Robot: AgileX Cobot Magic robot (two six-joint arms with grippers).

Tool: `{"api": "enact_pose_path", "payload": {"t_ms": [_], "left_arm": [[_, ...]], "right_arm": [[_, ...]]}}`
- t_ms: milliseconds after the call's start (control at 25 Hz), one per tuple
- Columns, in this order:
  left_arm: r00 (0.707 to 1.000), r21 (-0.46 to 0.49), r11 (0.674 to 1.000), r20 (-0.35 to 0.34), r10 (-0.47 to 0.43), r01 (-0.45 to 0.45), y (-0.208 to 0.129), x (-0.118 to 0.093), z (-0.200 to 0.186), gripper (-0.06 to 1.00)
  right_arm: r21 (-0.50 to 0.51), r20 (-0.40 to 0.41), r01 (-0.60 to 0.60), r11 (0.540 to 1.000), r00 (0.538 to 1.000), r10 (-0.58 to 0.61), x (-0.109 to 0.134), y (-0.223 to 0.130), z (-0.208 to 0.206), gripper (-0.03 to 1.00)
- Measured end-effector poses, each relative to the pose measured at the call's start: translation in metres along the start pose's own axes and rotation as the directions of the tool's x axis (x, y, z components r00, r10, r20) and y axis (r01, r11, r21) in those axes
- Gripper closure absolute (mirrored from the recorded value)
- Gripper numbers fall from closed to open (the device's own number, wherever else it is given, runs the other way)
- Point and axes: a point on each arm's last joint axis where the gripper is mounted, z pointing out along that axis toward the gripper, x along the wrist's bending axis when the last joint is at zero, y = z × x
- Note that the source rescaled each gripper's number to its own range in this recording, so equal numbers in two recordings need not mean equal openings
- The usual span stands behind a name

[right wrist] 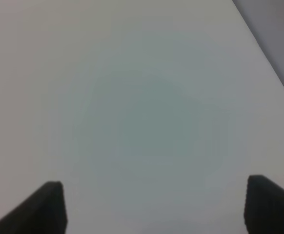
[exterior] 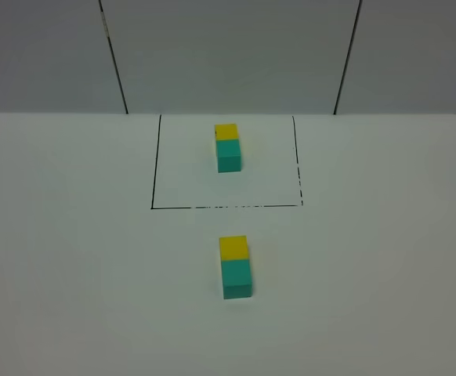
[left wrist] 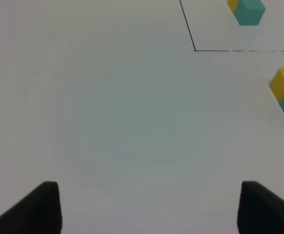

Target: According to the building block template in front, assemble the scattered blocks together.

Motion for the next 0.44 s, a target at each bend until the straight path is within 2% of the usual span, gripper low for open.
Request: {"api": "enact_pose_path", "payload": {"t_ms": [440], "left_arm": [[1.0, 0.0, 1.0, 0.0, 0.0, 0.0, 0.0, 0.0, 0.0, 0.3]], "right_arm": [[0.0, 0.0, 0.0, 1.0, 1.0, 0.0, 0.0, 0.0, 0.0, 0.44]]}}
